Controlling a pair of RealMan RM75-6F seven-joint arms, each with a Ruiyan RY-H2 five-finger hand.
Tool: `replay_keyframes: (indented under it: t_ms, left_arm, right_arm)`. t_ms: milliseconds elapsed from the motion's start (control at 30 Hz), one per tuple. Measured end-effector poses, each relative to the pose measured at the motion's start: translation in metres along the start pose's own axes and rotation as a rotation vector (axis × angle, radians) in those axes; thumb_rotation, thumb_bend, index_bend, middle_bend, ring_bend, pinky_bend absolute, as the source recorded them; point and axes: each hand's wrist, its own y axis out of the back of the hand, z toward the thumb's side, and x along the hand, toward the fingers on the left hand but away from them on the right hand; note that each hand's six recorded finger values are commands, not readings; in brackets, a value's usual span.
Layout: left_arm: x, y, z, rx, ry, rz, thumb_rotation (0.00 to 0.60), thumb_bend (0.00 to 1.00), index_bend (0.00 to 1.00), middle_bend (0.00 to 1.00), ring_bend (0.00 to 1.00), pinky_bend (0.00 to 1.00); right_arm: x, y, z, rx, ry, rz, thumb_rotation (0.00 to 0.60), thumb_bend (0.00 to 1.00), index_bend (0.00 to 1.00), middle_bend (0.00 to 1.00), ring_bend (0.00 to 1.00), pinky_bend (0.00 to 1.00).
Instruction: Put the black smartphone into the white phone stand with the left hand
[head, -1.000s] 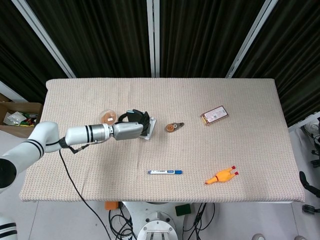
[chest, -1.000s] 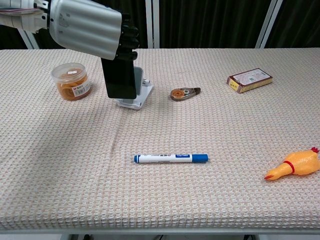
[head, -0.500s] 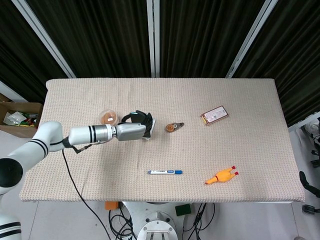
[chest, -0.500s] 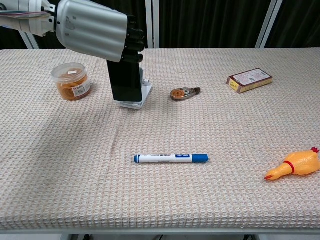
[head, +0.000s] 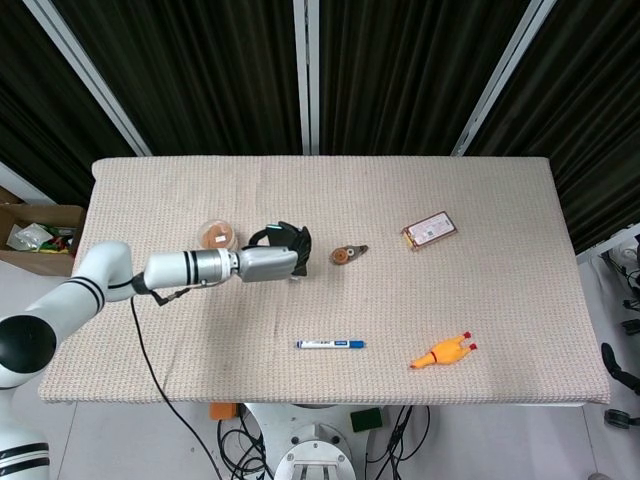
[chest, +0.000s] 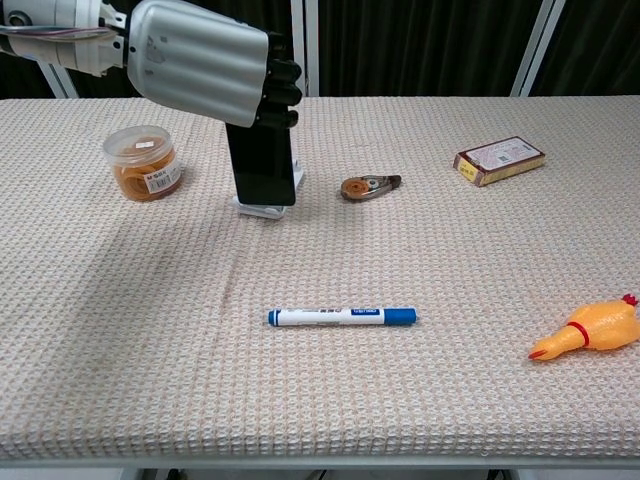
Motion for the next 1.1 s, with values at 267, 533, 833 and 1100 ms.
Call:
replay_keyframes:
  t_ms: [267, 533, 833, 1100]
  left_arm:
    - [-0.008, -0.005, 0.003, 0.006, -0.025, -0.011, 0.6, 0.51, 0.79, 0.67, 0.55, 0.59]
    - [-0.005, -0.003, 0.008, -0.004, -0.022, -0.004, 0.6, 0.51, 0.61, 0.58, 0.47, 0.53]
    - [-0.005, -0.009, 0.007, 0.007, -0.013, -0.039, 0.6, 0.47, 0.07, 0.21, 0.19, 0.28]
    - [-0.008, -0.014, 0.007, -0.01, -0.006, -0.093, 0.6, 0.34, 0.0, 0.0, 0.0, 0.17]
  right_arm:
    - [0.0, -0.001, -0.001, -0.001, -0.003, 0.004, 0.6, 0.38, 0.0, 0.0, 0.0, 0.0]
    - [0.0, -0.002, -0.001, 0.001, -0.003, 0.004, 0.6, 0.38, 0.0, 0.0, 0.0, 0.0]
    - [0.0, -0.002, -0.002, 0.0, -0.008, 0.006, 0.6, 0.38, 0.0, 0.0, 0.0, 0.0]
    - [-0.001, -0.003, -0.003, 0.0, -0.011, 0.008, 0.6, 0.38, 0.0, 0.0, 0.0, 0.0]
